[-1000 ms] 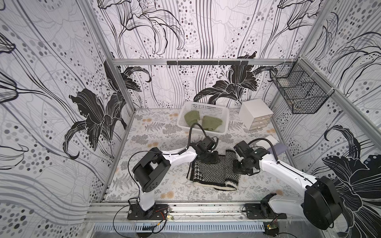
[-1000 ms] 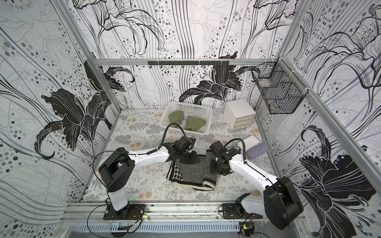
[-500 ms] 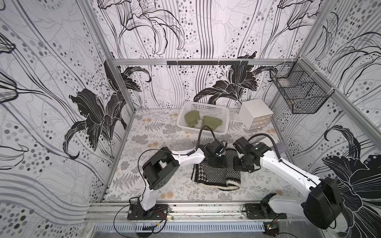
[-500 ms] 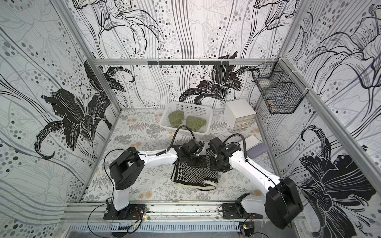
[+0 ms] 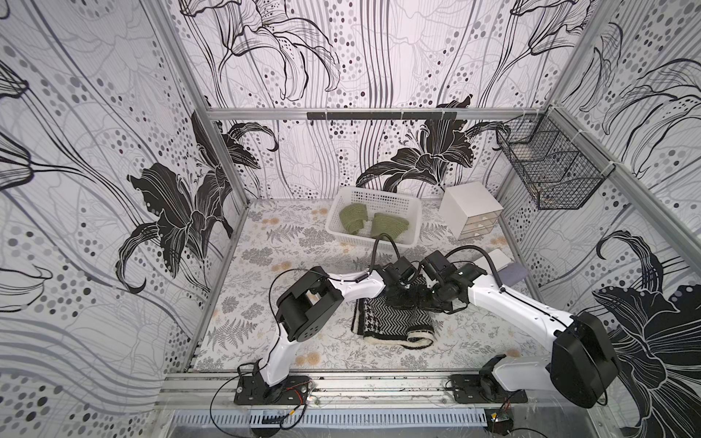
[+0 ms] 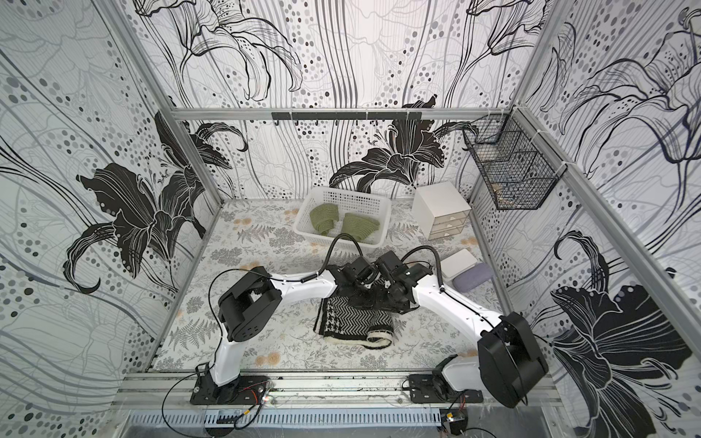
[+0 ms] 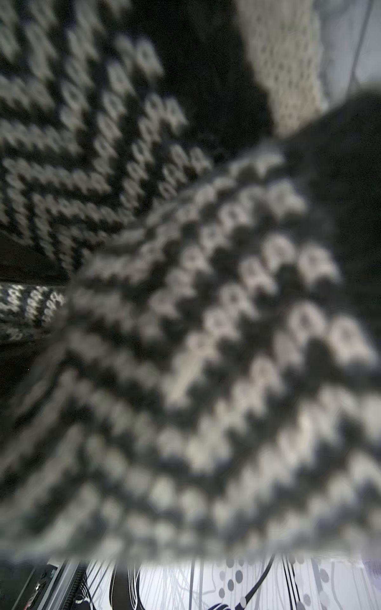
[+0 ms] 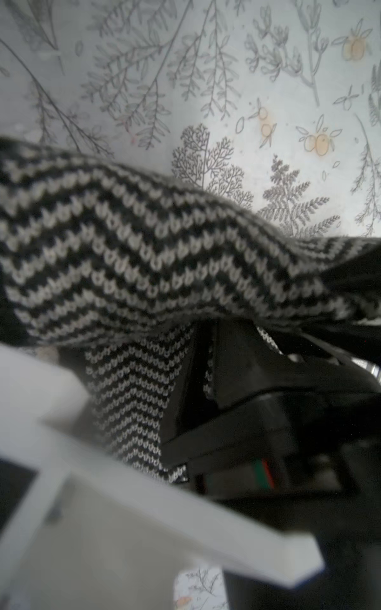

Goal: Roll up the scarf and place it into the basket
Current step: Roll the scarf at the center of the board.

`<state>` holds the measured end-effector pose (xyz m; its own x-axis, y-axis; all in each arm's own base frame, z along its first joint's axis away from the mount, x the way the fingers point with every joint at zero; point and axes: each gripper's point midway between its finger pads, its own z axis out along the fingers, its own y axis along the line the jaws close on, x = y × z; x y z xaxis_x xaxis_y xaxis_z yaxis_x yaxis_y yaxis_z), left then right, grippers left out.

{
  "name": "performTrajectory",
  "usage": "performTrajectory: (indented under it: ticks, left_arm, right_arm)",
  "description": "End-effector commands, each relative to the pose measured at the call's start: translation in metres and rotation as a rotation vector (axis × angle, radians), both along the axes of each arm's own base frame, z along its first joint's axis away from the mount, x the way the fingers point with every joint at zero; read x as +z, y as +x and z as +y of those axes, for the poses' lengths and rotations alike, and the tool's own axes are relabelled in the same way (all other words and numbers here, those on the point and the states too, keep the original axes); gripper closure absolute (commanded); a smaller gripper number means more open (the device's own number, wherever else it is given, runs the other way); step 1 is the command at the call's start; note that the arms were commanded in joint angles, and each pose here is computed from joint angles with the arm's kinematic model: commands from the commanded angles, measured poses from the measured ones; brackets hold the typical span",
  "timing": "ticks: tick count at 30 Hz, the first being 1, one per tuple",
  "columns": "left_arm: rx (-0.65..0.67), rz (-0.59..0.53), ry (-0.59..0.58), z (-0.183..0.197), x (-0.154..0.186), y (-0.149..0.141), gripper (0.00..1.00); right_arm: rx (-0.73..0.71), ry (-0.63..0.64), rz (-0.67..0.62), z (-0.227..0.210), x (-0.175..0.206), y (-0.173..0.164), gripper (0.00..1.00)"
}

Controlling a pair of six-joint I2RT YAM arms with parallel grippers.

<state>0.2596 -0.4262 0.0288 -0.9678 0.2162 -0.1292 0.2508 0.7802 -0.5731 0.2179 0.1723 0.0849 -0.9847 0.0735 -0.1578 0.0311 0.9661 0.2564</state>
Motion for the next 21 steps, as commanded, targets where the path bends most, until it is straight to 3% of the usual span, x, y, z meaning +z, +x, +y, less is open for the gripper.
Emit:
performTrajectory:
  ticks: [1, 5, 11, 14, 18, 21]
  left_arm:
    - [-0.01, 0.059, 0.067, 0.003, -0.023, -0.005, 0.73]
    - [0.002, 0.091, 0.096, 0.005, -0.036, -0.005, 0.75]
    - [-0.007, 0.126, 0.12, 0.005, -0.049, -0.007, 0.75]
    - [-0.011, 0.127, 0.122, 0.004, -0.05, -0.007, 0.75]
    - [-0.013, 0.135, 0.126, 0.003, -0.054, -0.007, 0.75]
    - [-0.012, 0.127, 0.12, 0.003, -0.05, -0.006, 0.76]
  right_arm:
    - [-0.051, -0.093, 0.004, -0.024, 0.004, -0.004, 0.65]
    - [-0.261, -0.349, 0.0, -0.095, 0.016, -0.017, 0.57]
    - [-0.485, -0.504, -0.109, -0.162, 0.041, -0.024, 0.54]
    - [-0.507, -0.571, -0.067, -0.18, 0.033, -0.021, 0.54]
    - [-0.461, -0.447, 0.055, -0.166, -0.011, -0.01, 0.55]
    - [-0.417, -0.342, 0.045, -0.146, -0.024, 0.005, 0.56]
